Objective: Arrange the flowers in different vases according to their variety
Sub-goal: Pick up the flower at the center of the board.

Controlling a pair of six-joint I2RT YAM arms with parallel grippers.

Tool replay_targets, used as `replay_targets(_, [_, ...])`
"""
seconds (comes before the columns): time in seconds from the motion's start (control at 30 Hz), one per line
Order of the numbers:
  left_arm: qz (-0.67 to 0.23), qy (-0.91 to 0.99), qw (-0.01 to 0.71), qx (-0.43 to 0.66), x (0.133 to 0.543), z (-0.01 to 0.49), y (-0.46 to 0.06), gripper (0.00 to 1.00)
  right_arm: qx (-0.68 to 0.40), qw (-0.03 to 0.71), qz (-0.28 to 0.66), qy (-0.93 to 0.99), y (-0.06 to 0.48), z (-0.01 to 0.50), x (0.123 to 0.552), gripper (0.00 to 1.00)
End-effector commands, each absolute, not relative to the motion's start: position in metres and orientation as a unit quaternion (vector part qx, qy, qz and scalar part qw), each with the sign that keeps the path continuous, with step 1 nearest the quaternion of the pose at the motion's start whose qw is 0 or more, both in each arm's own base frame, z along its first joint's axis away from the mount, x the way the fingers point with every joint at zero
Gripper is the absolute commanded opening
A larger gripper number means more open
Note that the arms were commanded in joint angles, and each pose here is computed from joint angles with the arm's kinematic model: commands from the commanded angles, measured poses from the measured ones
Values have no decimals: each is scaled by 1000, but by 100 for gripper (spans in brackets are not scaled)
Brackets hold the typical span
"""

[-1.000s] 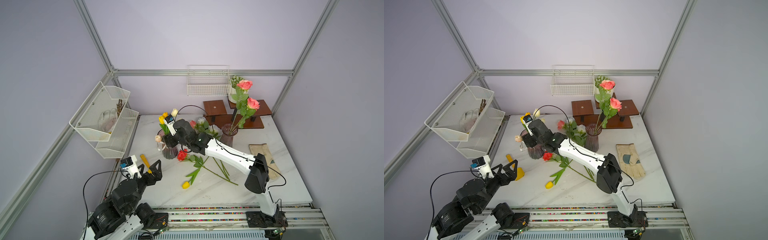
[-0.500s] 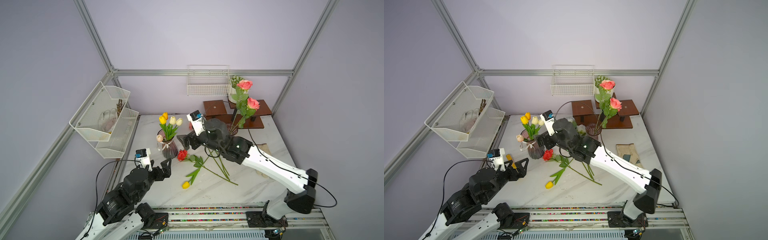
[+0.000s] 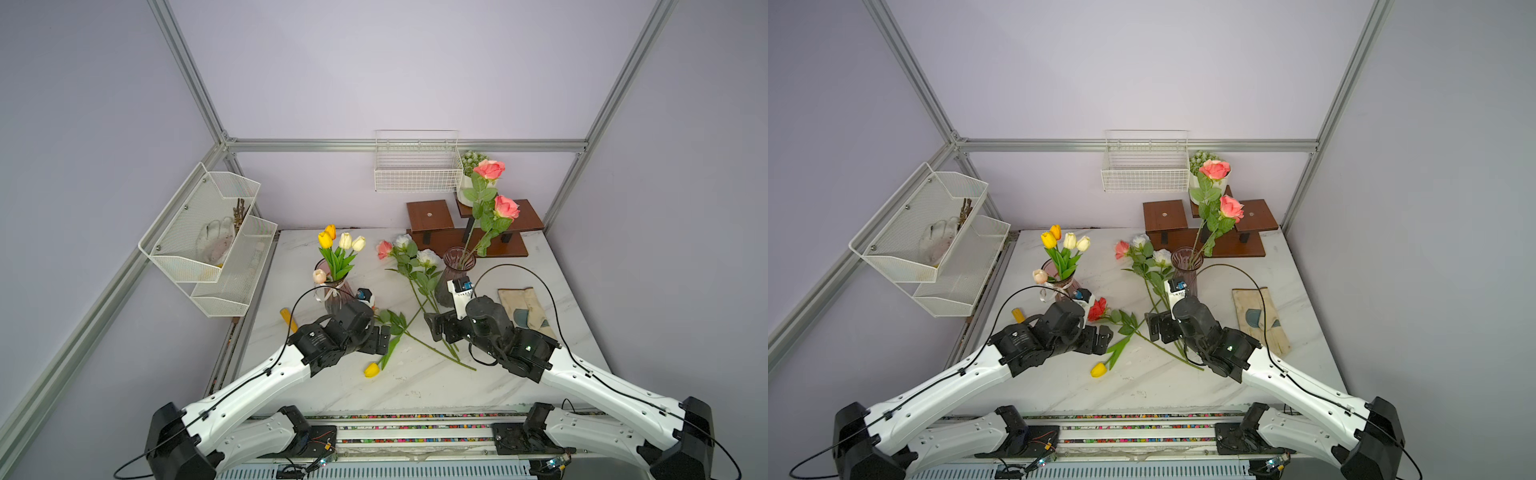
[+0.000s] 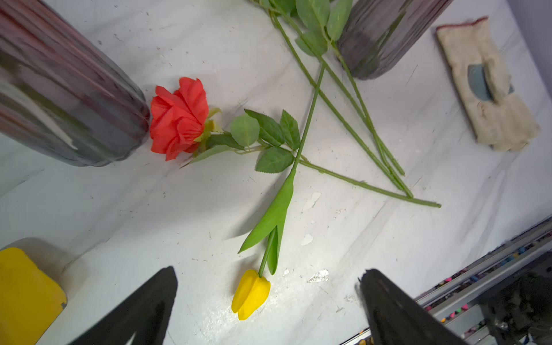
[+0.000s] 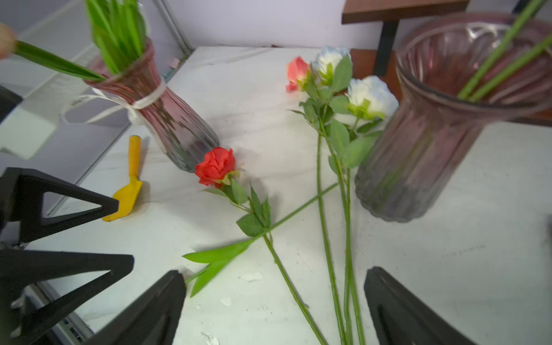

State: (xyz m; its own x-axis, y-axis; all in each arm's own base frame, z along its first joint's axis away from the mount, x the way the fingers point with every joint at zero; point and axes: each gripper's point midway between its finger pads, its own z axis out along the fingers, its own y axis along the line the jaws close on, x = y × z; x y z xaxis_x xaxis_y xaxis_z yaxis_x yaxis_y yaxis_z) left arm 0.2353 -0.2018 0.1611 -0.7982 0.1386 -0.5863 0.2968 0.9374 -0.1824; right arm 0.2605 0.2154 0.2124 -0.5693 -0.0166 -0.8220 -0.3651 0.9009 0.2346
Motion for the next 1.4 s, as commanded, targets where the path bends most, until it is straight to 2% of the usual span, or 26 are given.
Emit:
replay_targets(0.0, [-135, 926, 317, 156, 254, 173, -231, 96, -57, 453, 217, 863, 199, 211, 262, 99])
replay_targets(0.2, [-107, 939, 256, 205, 283, 128, -276, 75, -31, 449, 207, 869, 179, 194, 258, 99])
replay_targets(0.5, [-62, 941, 213, 256, 335, 90, -331, 64, -15, 446, 204, 871, 163, 182, 251, 99])
replay_targets(0.57, [-41, 943, 201, 262, 346, 78, -336, 58, -15, 446, 208, 870, 161, 181, 249, 99])
replay_targets(0.73, [4, 946, 182, 267, 358, 56, -333, 49, -16, 444, 218, 869, 159, 179, 243, 99])
replay_targets(0.93, [1, 952, 163, 260, 355, 41, -322, 36, -18, 442, 221, 869, 158, 176, 241, 99])
replay_targets(1.13, [-12, 956, 146, 254, 359, 26, -317, 29, -20, 440, 234, 867, 162, 179, 239, 99])
replay_targets(1.3, [-24, 958, 134, 251, 363, 17, -315, 26, -25, 437, 248, 864, 166, 179, 237, 99])
replay_targets(1.37, [-29, 958, 134, 251, 363, 21, -315, 13, -33, 437, 255, 862, 169, 179, 236, 99])
